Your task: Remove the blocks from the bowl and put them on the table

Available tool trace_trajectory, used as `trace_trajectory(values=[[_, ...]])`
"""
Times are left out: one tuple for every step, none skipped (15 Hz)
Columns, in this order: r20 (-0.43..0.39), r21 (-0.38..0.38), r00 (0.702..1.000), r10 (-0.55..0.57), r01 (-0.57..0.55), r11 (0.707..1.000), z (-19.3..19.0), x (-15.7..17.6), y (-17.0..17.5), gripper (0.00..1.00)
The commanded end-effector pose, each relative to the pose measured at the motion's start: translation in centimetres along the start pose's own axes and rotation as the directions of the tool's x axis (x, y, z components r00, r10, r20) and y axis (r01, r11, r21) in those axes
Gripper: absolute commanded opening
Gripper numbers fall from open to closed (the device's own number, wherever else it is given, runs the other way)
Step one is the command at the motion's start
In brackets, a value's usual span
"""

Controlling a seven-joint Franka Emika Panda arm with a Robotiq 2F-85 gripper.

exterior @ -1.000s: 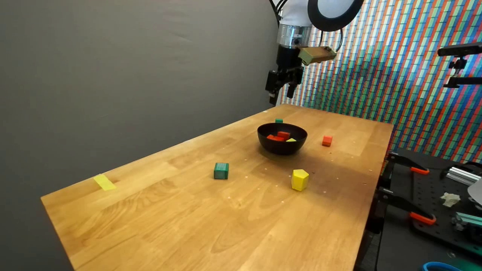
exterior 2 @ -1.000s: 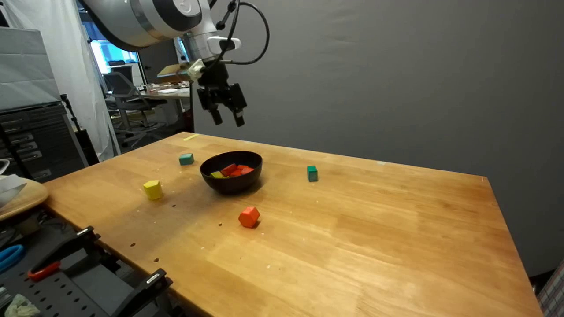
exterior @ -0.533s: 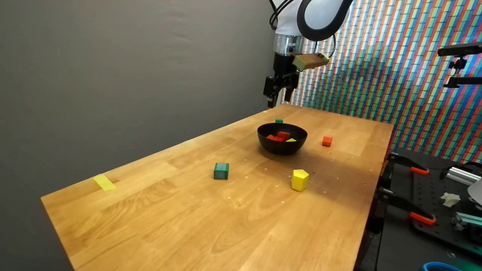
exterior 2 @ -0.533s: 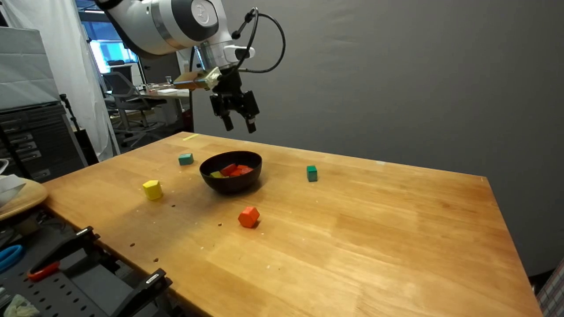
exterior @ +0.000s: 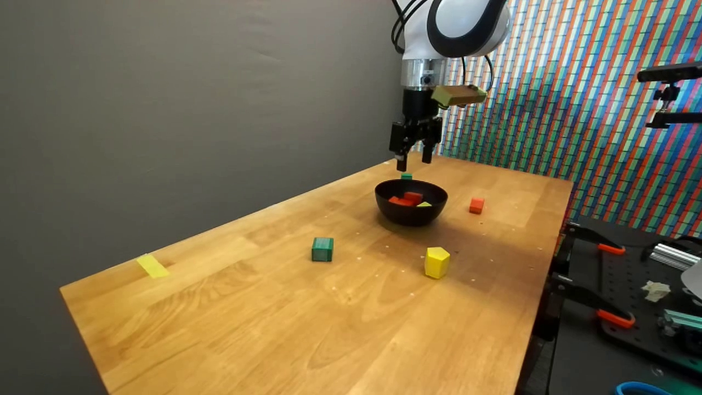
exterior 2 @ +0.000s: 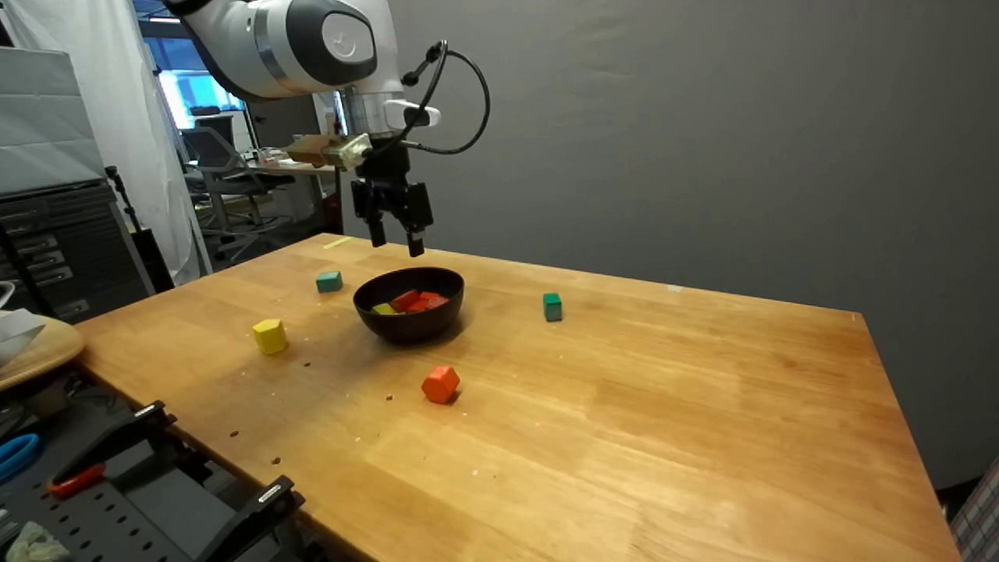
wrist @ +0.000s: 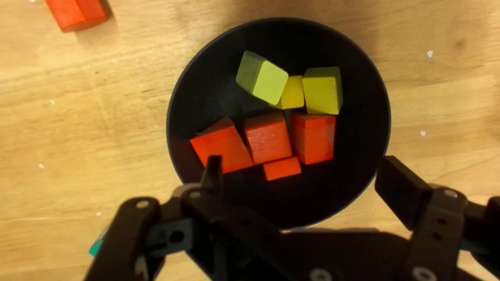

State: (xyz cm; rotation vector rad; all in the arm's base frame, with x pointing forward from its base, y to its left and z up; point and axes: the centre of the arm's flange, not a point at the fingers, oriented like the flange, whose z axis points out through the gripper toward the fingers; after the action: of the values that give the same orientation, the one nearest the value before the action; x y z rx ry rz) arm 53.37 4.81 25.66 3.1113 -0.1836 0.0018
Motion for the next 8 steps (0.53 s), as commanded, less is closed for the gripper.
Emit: trace_trajectory(values=[[0.042, 0.026, 0.999, -0.025, 0.024, 0.999, 2.2, 0.1, 0.9, 1.00], [0.052, 0.020, 0.998, -0.036, 0.035, 0.999, 2.9, 0.0, 1.0, 1.00], [0.060, 0.018, 0.997, -0.048, 0.047, 0.999, 3.8, -0.1, 1.1, 1.00], [0.067, 0.021, 0.996, -0.055, 0.053, 0.998, 4.4, -0.1, 1.2, 1.00], [0.076, 0.025, 0.995, -0.063, 0.061, 0.998, 5.1, -0.2, 1.3, 1.00], [0.082, 0.028, 0.994, -0.069, 0.067, 0.997, 5.6, -0.2, 1.3, 1.00], [0.093, 0.032, 0.993, -0.074, 0.071, 0.997, 6.2, -0.4, 1.3, 1.00], [0.105, 0.036, 0.991, -0.079, 0.075, 0.997, 6.6, -0.5, 1.3, 1.00]])
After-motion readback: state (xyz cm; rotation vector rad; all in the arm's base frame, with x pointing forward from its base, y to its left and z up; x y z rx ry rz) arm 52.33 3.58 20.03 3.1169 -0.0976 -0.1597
